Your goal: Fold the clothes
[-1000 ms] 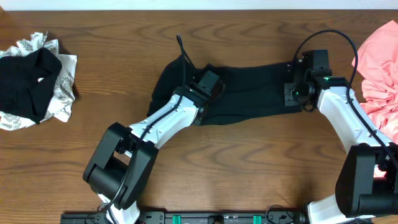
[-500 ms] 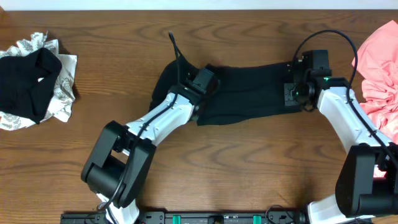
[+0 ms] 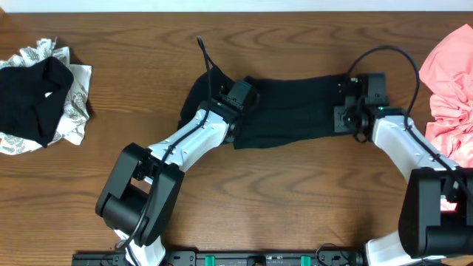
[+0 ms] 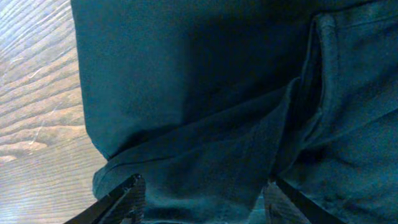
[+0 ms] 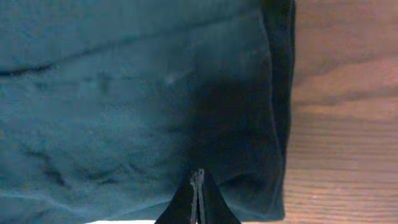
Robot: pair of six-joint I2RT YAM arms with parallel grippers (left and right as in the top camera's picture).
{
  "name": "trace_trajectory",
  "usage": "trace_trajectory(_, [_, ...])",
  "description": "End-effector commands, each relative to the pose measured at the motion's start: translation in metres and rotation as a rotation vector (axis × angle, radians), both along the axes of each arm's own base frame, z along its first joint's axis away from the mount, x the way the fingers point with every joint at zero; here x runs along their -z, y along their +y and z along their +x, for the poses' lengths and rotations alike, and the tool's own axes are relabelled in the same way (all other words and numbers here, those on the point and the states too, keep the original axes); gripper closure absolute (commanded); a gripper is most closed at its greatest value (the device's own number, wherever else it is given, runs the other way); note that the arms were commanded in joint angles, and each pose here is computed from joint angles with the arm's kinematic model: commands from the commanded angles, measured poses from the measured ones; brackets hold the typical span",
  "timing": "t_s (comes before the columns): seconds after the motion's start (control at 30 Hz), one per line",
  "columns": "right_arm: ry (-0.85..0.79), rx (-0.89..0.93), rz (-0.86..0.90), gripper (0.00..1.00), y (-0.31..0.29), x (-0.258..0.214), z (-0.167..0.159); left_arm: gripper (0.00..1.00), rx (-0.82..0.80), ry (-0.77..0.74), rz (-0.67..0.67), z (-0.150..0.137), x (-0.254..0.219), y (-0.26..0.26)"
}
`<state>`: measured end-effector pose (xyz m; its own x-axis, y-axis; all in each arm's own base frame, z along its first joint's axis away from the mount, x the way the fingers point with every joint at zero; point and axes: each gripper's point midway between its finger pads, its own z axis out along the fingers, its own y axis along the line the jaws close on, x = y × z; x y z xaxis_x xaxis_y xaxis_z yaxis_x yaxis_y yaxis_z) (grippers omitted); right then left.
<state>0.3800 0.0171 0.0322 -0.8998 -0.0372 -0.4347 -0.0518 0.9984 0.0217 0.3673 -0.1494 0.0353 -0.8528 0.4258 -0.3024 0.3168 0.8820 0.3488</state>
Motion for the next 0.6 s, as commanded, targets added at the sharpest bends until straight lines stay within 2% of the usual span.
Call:
trace_trajectory(0.0, [0.012, -0.012, 0.005, 0.99, 0.004, 0.009, -0.005, 0.38, -0.022, 0.012, 0.009, -0.002, 0.007, 0.005])
trace_trajectory(0.5, [0.011, -0.011, 0.005, 0.99, 0.004, 0.009, -0.005, 0.39, -0.027, 0.053, 0.037, -0.003, 0.032, 0.008])
trace_trajectory(0.57, [0.01, -0.011, 0.005, 0.99, 0.004, 0.009, -0.005, 0.43, -0.034, 0.029, 0.048, 0.002, 0.03, 0.01])
